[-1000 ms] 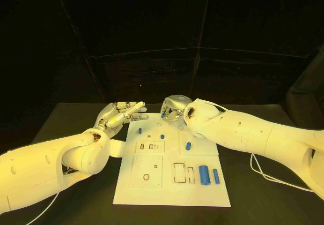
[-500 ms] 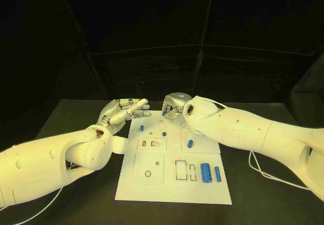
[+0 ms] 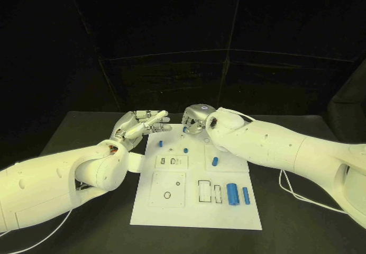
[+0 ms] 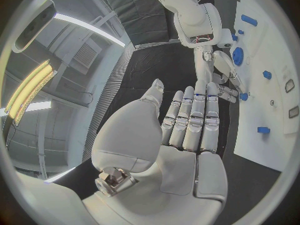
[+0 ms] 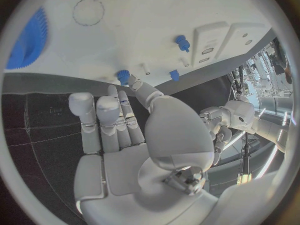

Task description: Assemble the parts on the task board

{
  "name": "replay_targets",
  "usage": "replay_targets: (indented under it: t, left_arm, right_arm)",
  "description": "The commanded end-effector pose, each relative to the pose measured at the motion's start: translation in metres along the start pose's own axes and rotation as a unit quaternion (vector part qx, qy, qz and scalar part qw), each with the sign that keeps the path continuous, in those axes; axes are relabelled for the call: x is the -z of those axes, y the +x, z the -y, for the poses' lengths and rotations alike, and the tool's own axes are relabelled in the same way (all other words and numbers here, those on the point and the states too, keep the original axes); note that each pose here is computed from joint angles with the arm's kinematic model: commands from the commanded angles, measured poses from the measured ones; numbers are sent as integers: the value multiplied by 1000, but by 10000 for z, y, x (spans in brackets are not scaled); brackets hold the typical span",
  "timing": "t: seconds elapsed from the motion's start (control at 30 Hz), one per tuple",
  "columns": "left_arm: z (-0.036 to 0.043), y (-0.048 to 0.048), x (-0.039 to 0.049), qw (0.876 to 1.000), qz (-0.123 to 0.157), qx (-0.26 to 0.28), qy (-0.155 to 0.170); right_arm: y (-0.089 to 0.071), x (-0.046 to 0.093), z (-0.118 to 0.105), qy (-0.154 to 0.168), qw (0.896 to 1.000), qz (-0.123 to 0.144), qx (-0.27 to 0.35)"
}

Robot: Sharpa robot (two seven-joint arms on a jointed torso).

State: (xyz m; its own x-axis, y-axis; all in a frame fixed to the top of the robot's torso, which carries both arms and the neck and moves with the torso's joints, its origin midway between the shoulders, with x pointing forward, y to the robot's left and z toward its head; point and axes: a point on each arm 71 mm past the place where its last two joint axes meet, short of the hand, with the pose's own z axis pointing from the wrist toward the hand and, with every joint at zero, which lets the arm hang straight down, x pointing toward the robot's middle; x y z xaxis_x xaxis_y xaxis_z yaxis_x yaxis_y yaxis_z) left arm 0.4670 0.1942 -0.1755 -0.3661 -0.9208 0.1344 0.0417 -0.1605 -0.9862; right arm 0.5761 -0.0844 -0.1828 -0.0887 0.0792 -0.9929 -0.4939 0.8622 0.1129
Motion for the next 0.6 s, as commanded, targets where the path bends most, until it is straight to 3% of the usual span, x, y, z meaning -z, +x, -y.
replay_targets:
  t: [0.03,0.2,0.37,0.6]
  left_arm:
    - [12,20,-7,1000,-8,4,1]
    - [16,9,-6,1000,-7,4,2]
    - [16,-5,-6,1000,-9,5,1]
    - [11,-22,-2,1000,-13,7,-1]
  right_arm:
    - [-22,-4,-3,0,1000,5,-2]
    - [-60,42,39,3,1000,28,-6]
    - [-116,202,204,27,998,52,-35]
    - [-147,608,571,61,994,25,-88]
